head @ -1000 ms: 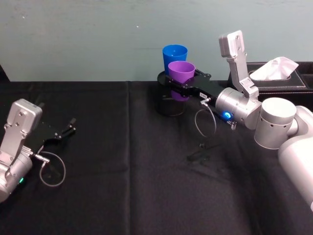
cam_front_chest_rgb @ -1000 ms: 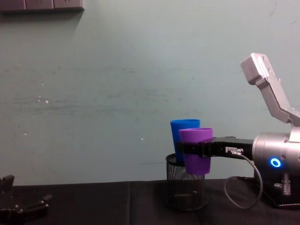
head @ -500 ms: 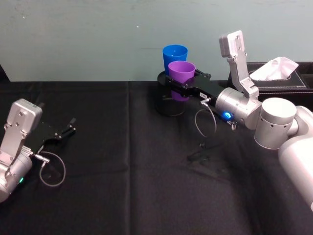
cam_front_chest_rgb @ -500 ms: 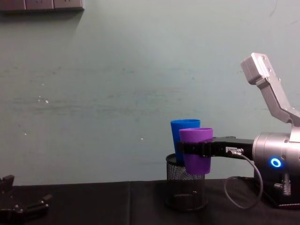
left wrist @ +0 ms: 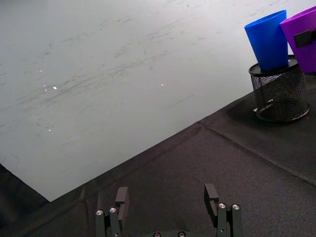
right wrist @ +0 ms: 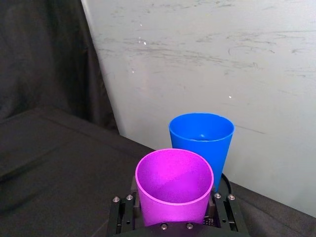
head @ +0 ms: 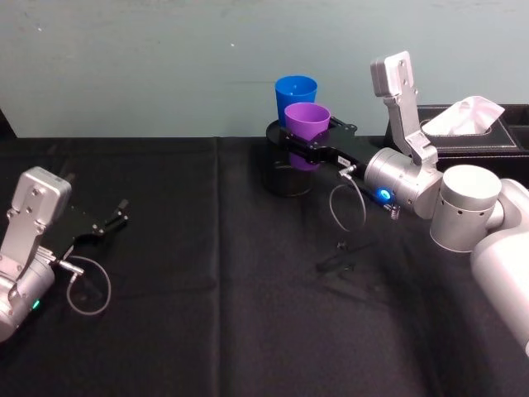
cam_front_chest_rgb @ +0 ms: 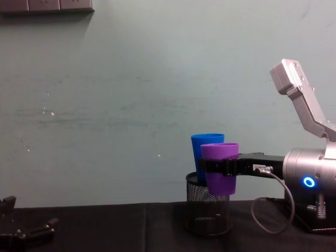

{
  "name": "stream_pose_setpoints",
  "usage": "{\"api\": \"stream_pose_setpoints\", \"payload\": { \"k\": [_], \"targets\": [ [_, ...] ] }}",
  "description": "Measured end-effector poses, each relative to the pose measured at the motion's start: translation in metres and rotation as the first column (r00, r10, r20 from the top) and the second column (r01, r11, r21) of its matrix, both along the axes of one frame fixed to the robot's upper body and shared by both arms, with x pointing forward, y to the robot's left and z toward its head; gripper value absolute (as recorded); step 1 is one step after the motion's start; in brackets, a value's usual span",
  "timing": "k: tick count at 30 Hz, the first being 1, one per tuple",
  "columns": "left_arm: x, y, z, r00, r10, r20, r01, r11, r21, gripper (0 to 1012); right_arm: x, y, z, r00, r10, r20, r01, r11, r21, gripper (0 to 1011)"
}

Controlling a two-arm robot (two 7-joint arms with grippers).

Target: Pick up one cup with a gripper and tap it against the other cup.

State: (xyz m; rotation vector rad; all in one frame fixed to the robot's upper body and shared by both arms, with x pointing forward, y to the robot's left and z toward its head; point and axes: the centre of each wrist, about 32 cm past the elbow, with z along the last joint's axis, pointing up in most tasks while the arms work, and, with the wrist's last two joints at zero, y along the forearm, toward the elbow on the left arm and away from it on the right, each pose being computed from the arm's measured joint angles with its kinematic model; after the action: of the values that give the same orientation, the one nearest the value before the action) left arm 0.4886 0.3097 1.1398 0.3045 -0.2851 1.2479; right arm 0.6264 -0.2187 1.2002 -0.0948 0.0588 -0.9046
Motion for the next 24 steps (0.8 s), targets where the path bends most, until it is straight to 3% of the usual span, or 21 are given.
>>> {"api": "stream_pose_setpoints", "payload": {
  "k": [24],
  "targets": [
    [0.0000, 0.0000, 0.0000, 1.0000, 0.000, 0.000, 0.000, 1.0000, 0.000, 1000, 0.0000, 0.0000, 0.0000, 1.000, 0.000, 0.000, 0.000, 1.000, 0.000, 723]
  ]
}}
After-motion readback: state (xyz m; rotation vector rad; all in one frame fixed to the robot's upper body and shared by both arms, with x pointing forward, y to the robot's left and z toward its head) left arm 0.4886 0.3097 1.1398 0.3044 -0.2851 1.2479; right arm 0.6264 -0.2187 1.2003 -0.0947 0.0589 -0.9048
